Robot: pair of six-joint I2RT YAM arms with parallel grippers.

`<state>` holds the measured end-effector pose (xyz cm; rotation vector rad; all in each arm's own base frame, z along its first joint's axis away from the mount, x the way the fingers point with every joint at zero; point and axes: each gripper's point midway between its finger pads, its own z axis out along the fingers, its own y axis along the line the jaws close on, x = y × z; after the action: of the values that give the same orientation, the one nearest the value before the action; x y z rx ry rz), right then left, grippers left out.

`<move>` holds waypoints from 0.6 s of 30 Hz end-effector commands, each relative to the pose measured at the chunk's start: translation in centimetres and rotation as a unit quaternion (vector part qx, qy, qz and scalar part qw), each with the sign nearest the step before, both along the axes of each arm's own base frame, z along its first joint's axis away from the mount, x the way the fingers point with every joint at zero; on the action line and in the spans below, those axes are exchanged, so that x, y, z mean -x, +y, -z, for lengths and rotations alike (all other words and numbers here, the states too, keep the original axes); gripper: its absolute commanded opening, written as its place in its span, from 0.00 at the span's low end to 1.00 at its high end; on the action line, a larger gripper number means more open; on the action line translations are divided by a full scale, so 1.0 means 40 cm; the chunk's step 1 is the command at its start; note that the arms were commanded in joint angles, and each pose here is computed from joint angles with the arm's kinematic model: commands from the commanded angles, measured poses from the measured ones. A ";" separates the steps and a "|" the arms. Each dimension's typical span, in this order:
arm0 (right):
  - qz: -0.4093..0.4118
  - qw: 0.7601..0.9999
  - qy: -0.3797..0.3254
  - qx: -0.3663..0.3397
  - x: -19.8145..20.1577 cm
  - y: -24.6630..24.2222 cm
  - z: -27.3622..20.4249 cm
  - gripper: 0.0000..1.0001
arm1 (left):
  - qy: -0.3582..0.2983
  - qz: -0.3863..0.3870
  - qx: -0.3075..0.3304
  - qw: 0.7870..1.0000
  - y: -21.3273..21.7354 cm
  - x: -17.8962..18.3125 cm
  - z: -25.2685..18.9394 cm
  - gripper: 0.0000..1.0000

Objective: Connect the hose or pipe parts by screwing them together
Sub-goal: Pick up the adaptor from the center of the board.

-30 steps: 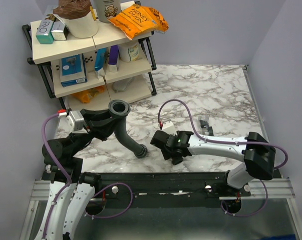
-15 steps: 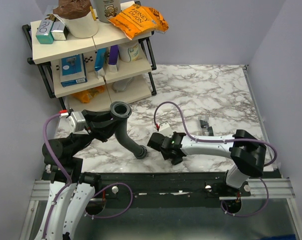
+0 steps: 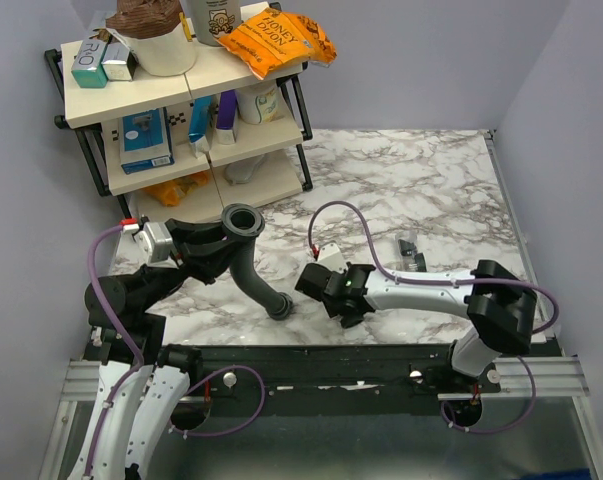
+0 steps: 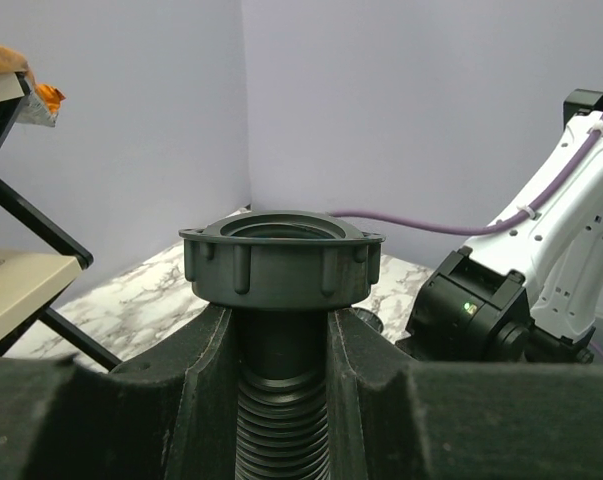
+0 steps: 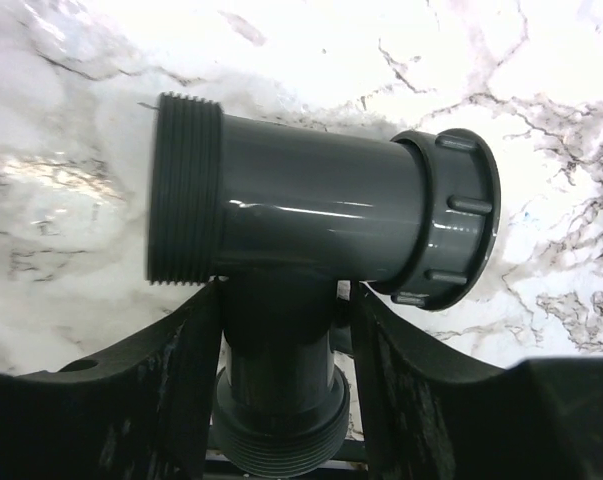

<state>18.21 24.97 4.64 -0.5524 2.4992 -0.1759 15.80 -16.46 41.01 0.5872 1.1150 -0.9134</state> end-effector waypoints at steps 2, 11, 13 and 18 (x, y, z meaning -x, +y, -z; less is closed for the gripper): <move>0.002 0.993 -0.057 -0.106 -0.039 0.068 -0.178 0.01 | -0.027 0.014 0.000 1.000 -0.003 0.027 -0.043 0.00; -0.046 0.952 -0.166 -0.252 -0.088 0.128 -0.471 0.01 | -0.026 0.015 -0.003 1.000 -0.005 0.027 -0.032 0.00; -0.047 0.956 -0.164 -0.239 -0.093 0.124 -0.469 0.01 | -0.028 0.013 -0.004 1.000 -0.004 0.028 -0.033 0.00; -0.015 0.985 -0.109 -0.134 -0.073 0.064 -0.295 0.01 | -0.031 0.008 -0.005 0.999 0.001 0.034 -0.035 0.00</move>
<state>21.34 29.78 22.03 -0.3934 2.1397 0.3247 15.55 -16.63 41.14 0.6065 1.1118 -0.9210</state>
